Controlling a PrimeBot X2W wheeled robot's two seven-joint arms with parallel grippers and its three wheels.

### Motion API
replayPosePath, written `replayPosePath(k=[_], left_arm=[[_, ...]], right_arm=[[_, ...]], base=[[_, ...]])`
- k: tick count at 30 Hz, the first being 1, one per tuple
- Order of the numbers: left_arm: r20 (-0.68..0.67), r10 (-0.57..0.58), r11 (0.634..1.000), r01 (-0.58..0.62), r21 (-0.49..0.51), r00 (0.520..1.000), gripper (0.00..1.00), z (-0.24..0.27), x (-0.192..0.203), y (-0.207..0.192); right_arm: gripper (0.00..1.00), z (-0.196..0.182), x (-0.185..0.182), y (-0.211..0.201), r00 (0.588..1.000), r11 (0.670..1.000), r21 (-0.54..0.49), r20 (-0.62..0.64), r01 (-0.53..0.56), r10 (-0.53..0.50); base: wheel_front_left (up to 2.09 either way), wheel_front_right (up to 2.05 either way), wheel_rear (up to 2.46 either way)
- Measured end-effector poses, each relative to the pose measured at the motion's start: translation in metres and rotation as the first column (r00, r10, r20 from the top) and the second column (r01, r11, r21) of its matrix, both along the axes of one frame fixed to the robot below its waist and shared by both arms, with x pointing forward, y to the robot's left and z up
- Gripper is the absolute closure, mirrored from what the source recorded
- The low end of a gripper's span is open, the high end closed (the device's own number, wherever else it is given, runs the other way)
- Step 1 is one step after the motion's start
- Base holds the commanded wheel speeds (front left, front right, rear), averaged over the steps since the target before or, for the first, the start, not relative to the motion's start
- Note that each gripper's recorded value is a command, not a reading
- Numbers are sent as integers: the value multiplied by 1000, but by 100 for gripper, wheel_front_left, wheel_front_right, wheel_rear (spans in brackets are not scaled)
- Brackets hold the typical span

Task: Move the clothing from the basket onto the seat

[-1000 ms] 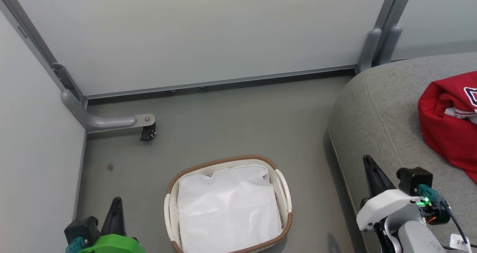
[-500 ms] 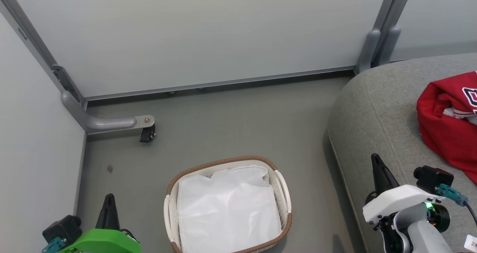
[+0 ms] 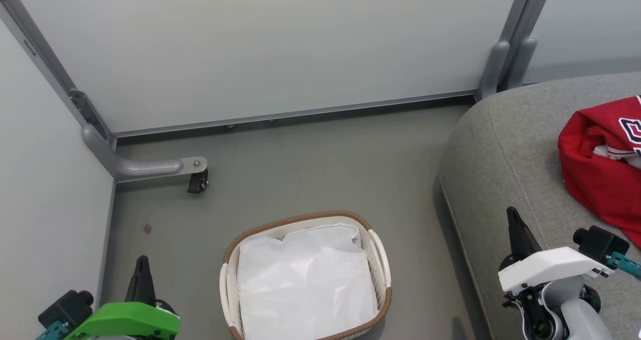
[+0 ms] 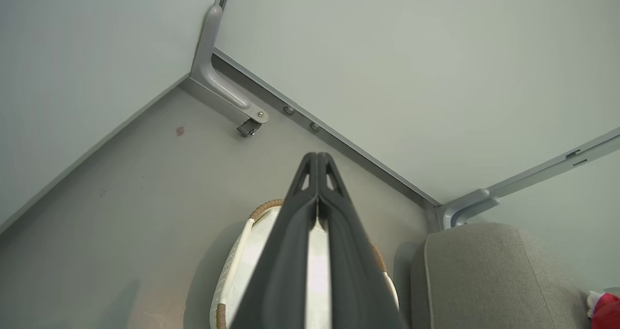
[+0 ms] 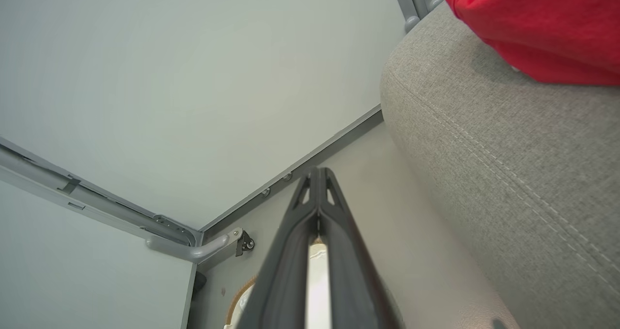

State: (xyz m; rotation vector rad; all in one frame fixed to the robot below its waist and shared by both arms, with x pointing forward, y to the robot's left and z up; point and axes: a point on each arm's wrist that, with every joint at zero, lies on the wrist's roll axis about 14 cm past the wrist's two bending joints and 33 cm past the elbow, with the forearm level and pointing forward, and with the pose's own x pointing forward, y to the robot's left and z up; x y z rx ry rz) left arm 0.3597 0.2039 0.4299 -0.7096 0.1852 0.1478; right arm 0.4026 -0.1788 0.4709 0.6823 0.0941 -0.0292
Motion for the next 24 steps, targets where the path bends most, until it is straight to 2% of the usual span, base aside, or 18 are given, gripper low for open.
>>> replayPosePath(k=[11, 24], left_arm=[[18, 31, 990, -28, -137, 999, 100, 7, 4, 1], [49, 56, 958, -40, -284, 997, 100, 19, 11, 1]], right_arm=[[100, 4, -1, -4, 1000, 989, 146, -3, 23, -23], [100, 7, -3, -8, 999, 953, 299, -4, 44, -44]], base=[[0, 0, 0], [0, 0, 0]])
